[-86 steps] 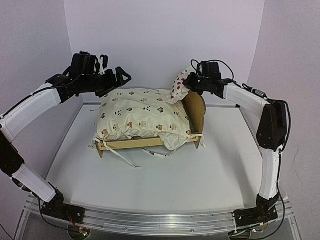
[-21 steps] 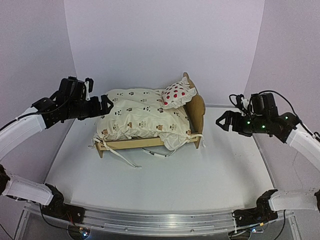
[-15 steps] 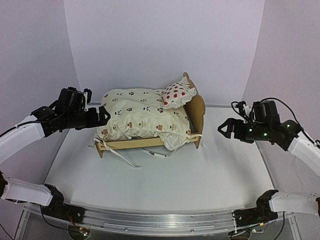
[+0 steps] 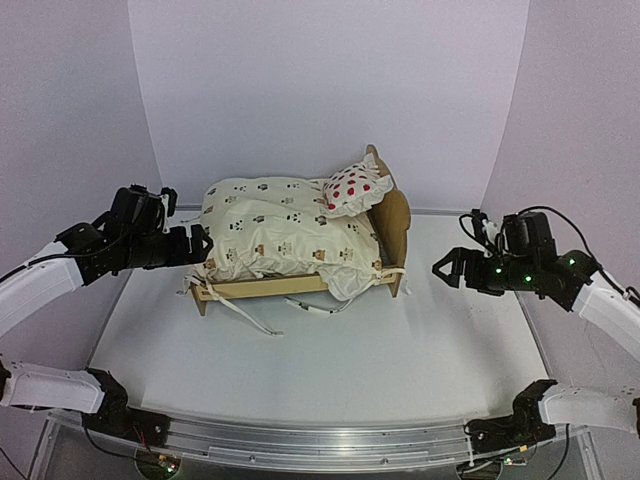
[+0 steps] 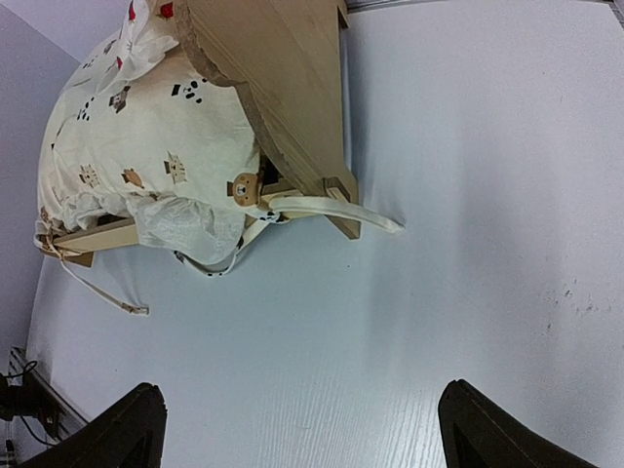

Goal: Set up the pet bed

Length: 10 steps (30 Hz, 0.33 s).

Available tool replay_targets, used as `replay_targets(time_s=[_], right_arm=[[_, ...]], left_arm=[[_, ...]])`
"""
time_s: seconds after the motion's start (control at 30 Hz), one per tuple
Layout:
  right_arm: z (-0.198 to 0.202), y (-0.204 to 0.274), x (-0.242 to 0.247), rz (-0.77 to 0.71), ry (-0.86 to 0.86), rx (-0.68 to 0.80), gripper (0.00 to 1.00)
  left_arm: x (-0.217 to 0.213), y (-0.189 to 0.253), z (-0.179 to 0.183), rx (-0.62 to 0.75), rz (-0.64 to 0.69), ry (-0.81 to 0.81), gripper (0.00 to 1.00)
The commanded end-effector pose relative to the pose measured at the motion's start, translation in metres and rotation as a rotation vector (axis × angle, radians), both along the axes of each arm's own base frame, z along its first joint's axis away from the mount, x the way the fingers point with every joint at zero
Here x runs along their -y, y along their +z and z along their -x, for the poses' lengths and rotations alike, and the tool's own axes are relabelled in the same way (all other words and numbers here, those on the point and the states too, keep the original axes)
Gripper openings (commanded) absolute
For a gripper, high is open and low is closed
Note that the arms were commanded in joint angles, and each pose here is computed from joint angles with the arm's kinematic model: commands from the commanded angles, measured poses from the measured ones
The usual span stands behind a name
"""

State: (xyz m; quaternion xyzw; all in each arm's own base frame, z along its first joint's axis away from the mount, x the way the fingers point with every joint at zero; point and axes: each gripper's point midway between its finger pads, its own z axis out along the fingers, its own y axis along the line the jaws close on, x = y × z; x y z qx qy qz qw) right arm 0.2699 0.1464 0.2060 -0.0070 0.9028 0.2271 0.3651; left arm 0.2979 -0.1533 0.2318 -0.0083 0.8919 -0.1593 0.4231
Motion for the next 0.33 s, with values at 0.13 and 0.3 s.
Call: replay_targets(time_s=[0.13, 0.3], right_arm=[[0.001, 0.012, -0.013, -0.049, 0.072, 0.045, 0.98], [0.001, 0.009, -0.017, -0.051, 0.097, 0.038, 0.98]], left_arm=[[-0.004, 0.009, 0.004, 0.03, -0.002, -0.002, 1.0], [-0.002, 0.009, 0.002, 0.031, 0.003, -0.006, 1.0]])
